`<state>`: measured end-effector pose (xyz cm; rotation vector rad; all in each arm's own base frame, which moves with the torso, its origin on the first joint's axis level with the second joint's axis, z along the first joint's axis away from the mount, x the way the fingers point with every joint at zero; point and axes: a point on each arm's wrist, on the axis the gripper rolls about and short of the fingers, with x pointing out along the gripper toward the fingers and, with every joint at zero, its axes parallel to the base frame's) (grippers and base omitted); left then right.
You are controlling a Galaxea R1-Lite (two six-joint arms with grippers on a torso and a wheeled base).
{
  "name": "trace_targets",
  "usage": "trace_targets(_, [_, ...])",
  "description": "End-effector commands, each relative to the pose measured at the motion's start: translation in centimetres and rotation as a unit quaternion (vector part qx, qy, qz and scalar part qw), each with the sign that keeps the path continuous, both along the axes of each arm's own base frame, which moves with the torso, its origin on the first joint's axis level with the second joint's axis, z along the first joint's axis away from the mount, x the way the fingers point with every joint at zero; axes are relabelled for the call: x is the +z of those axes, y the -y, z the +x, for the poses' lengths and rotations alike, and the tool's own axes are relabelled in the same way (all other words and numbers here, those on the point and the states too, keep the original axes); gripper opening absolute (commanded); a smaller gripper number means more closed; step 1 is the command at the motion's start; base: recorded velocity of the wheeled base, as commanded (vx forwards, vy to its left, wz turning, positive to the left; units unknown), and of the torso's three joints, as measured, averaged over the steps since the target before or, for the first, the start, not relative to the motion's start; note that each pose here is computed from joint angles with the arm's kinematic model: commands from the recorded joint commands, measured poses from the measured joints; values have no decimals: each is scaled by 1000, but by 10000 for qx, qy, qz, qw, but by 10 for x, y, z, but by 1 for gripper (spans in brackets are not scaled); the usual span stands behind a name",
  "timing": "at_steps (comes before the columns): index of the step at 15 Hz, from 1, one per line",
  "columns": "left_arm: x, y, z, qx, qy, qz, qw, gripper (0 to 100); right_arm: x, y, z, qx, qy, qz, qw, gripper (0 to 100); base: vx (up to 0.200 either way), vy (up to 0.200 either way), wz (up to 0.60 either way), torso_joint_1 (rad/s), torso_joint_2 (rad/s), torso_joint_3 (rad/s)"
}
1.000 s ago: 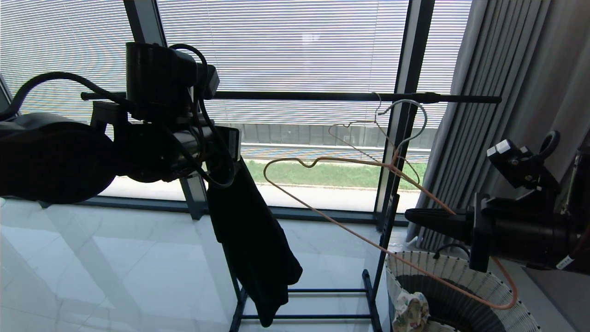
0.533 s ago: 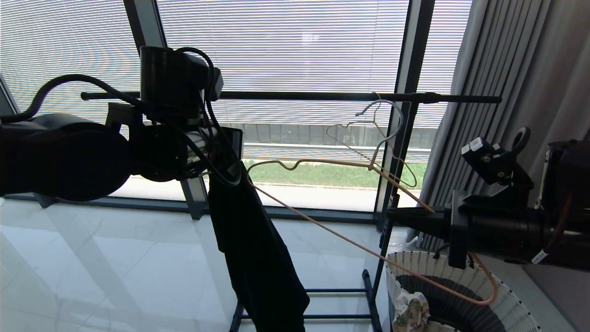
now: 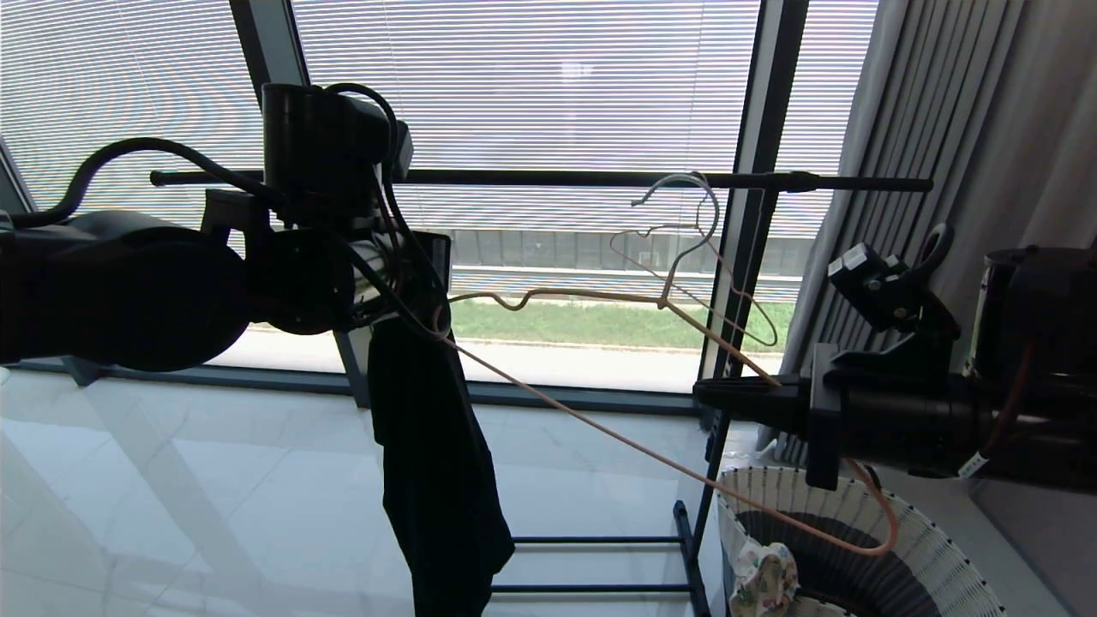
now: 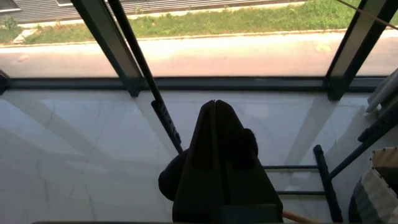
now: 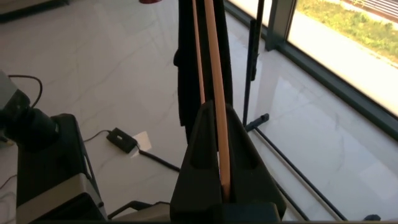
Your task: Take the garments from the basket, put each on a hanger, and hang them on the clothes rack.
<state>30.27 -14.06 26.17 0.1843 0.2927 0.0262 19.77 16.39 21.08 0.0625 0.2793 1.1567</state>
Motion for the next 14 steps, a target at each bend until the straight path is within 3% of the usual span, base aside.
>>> trace_targets(1, [1,0,-1,-3,14,-3,10000,0,-2,-3,0,52,-32,-23,10000,0,0,0,0,0,0,0])
trace_targets(10, [8,7,-10,-159,109,-45,9998,0,5,-20,20,-257,73,26,9996,0,0,0,0,0,0,0])
trace_targets(14, [7,6,-8,-143,95,-38,9998,0,13,-26,10,-63,106,141,9998,0,0,0,0,0,0,0])
